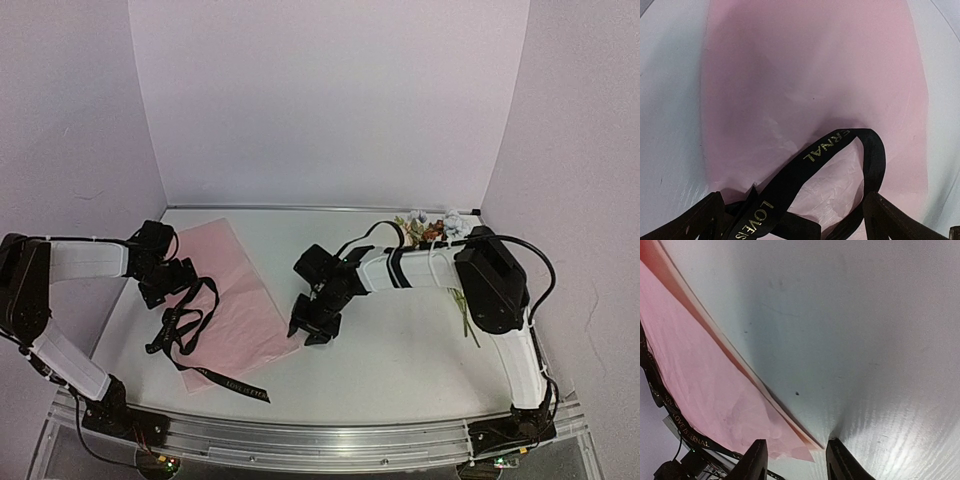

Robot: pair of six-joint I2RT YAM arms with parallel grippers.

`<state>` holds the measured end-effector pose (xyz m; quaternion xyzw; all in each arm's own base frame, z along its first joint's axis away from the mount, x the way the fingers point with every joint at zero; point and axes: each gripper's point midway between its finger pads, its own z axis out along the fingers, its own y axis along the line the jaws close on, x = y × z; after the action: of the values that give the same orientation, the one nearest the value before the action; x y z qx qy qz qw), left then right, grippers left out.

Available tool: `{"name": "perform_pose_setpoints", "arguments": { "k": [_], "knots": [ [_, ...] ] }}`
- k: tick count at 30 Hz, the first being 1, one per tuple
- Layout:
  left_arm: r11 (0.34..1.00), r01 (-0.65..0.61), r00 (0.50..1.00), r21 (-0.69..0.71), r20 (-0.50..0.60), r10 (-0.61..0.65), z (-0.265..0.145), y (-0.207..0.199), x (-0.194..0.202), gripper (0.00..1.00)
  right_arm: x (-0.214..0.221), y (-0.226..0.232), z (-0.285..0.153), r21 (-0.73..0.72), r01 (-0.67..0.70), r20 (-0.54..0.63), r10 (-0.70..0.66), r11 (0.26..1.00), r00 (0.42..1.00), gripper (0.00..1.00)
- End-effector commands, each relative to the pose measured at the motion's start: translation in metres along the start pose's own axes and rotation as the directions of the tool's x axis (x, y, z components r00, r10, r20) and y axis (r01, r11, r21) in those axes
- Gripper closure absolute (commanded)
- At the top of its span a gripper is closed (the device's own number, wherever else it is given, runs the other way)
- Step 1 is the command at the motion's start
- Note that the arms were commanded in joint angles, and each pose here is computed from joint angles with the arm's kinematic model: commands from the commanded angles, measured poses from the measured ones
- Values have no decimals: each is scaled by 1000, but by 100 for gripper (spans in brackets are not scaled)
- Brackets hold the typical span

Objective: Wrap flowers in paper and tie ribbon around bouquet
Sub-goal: Move the folded wrapping paper to the center of the board.

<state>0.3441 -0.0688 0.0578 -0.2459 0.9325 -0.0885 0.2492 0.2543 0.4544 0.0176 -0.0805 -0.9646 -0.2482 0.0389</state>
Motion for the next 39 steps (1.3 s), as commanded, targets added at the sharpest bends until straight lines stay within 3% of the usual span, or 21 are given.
{"name": "perform_pose_setpoints", "arguments": {
  "k": [1, 20, 39],
  "knots": [
    [1000, -2, 1000, 12, 12, 2, 4, -3, -6, 0, 3, -11, -12, 35, 7, 16, -7, 999, 1000, 56],
    [1000, 21, 999, -10, -45, -22, 27, 5, 10, 0, 5, 14, 3, -77, -136, -43, 133, 988, 990, 63],
    [999, 29, 998, -21, -54, -30, 29, 12, 14, 0, 9, -16, 5, -20, -111, -12, 111, 994, 994, 61]
  ]
}}
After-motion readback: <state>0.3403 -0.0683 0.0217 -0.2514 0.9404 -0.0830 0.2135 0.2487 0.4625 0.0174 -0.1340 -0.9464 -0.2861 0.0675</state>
